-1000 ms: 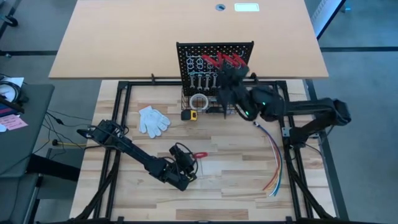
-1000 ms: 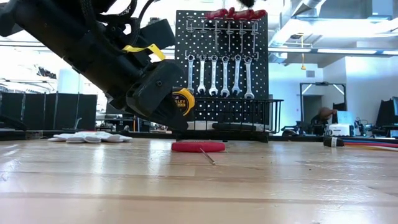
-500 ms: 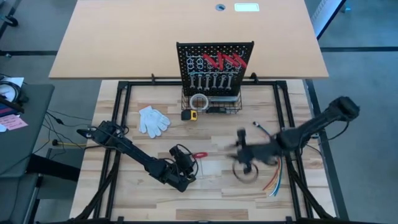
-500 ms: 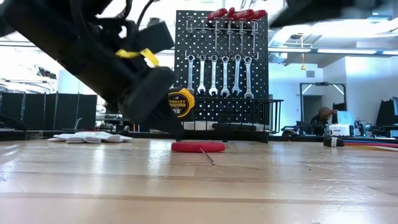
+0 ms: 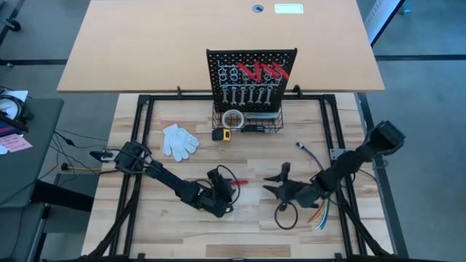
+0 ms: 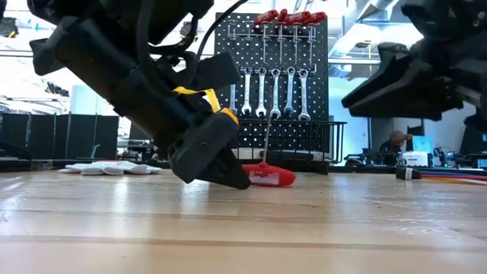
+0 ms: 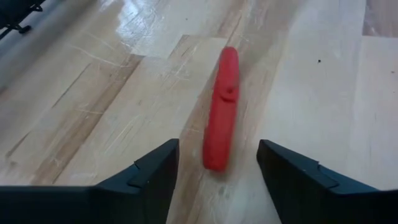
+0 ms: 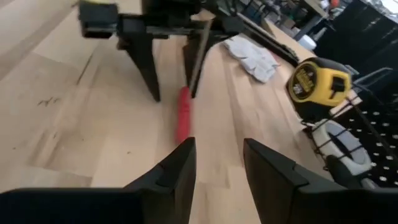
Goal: Hang tools onto peg board
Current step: Hang the red allen wrench on the peg board
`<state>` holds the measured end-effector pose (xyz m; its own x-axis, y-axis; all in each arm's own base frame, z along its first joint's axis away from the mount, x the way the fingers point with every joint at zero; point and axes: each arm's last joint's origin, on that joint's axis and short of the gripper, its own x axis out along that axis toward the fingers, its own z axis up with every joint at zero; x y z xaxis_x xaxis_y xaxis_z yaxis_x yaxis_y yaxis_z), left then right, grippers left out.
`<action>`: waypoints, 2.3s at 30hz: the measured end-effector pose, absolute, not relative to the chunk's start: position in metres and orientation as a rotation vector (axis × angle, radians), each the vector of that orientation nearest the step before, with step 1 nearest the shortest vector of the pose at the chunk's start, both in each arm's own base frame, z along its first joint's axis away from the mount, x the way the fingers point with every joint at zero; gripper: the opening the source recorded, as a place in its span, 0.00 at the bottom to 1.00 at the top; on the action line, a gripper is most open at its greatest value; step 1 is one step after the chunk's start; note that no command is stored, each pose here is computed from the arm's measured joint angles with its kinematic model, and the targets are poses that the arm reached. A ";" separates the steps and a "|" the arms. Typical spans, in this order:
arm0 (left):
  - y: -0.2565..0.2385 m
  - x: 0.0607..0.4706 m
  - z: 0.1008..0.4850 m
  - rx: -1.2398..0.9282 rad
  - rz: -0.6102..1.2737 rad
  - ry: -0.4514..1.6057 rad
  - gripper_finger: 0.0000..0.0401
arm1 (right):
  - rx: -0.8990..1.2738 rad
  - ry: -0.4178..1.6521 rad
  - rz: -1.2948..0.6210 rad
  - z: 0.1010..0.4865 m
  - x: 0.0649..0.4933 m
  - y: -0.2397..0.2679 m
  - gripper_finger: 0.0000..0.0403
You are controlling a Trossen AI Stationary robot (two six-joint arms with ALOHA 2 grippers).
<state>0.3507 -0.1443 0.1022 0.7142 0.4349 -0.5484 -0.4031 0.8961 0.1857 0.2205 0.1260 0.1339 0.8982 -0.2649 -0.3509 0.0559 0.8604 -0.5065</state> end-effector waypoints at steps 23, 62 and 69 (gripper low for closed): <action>-0.125 0.364 0.104 0.117 0.371 0.651 0.56 | -0.113 0.557 0.034 0.095 0.274 0.078 0.56; -0.167 0.352 0.180 0.652 0.780 0.474 0.20 | -0.429 0.543 -0.217 0.148 0.244 0.125 0.38; -0.148 0.372 0.266 0.989 0.985 0.619 0.20 | -0.460 0.560 -0.206 0.139 0.243 0.131 0.37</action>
